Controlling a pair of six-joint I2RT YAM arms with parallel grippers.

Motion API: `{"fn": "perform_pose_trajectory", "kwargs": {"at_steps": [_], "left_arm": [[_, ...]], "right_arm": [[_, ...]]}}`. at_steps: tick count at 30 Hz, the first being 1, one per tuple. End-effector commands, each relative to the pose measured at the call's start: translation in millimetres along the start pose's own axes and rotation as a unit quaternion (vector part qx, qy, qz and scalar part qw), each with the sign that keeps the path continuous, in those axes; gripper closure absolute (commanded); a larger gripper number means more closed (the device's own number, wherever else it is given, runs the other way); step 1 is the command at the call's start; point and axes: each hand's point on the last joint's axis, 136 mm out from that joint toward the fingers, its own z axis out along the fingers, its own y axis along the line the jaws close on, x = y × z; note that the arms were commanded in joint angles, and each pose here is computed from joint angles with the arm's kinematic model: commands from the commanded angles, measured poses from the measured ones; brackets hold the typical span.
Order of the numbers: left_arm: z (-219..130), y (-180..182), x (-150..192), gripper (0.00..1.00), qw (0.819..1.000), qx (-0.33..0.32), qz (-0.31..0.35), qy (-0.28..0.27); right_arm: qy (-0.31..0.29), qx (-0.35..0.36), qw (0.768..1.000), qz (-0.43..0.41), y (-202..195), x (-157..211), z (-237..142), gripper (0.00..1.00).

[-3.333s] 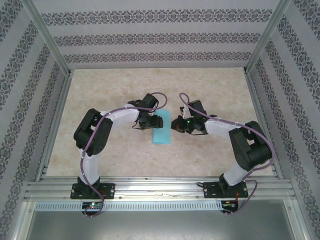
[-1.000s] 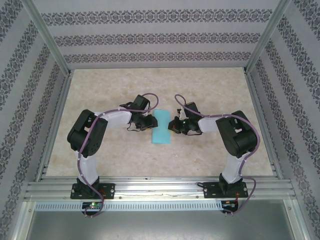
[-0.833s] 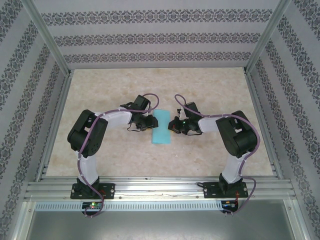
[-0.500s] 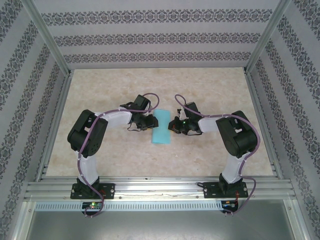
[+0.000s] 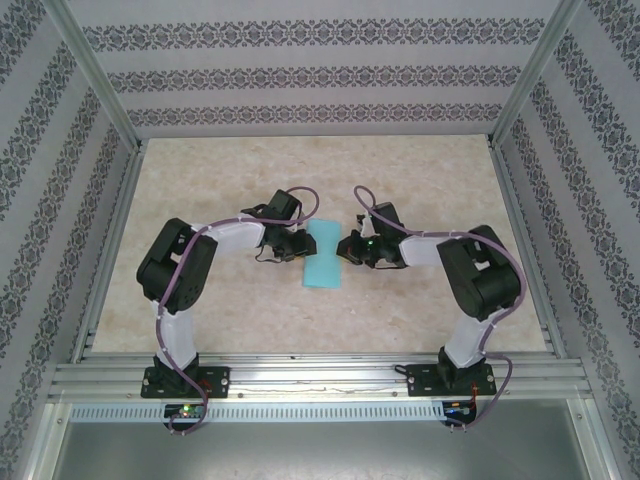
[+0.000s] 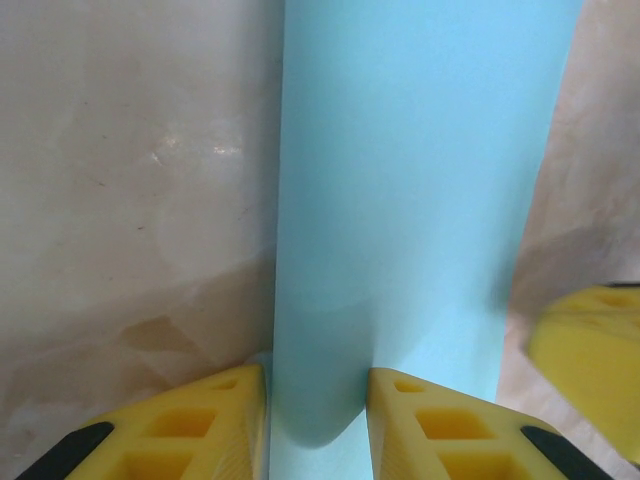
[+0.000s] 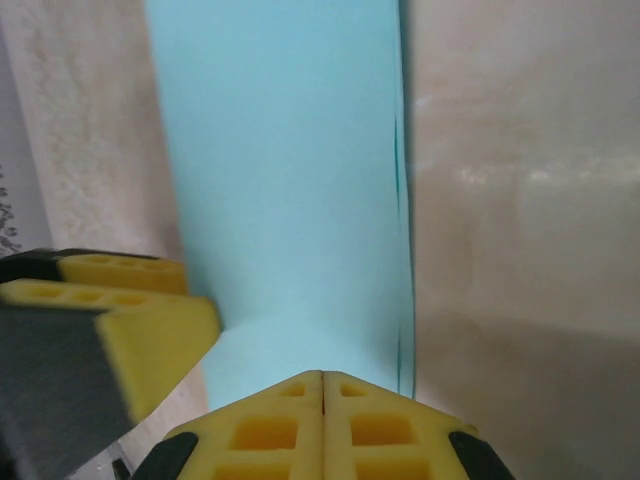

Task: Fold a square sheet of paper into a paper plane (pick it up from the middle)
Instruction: Hold the square sheet of paper at the center of the table.

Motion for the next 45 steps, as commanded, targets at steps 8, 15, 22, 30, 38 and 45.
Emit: {"fn": "perform_pose_trajectory", "kwargs": {"at_steps": [8, 15, 22, 30, 38, 45], "left_arm": [[6, 5, 4, 0.66, 0.999, -0.024, 0.010, 0.022], [9, 10, 6, 0.63, 0.999, -0.038, 0.012, 0.034], [14, 12, 8, 0.61, 0.997, -0.056, 0.027, 0.046], [16, 20, 12, 0.59, 0.993, -0.092, 0.043, 0.056], [13, 20, 6, 0.61, 0.994, -0.100, 0.039, 0.038], [10, 16, 2, 0.63, 0.994, -0.093, 0.038, 0.031]], "right_arm": [[-0.194, 0.036, 0.980, 0.000, -12, -42, -105, 0.84], [-0.191, 0.033, 0.981, 0.017, -24, -38, -109, 0.83], [-0.174, 0.031, 0.984, 0.023, -26, -35, -101, 0.82], [-0.160, 0.025, 0.987, 0.023, -24, -32, -93, 0.81], [-0.149, 0.021, 0.988, 0.021, -21, -30, -88, 0.80], [-0.142, 0.020, 0.989, 0.023, -21, -28, -85, 0.80]]}}
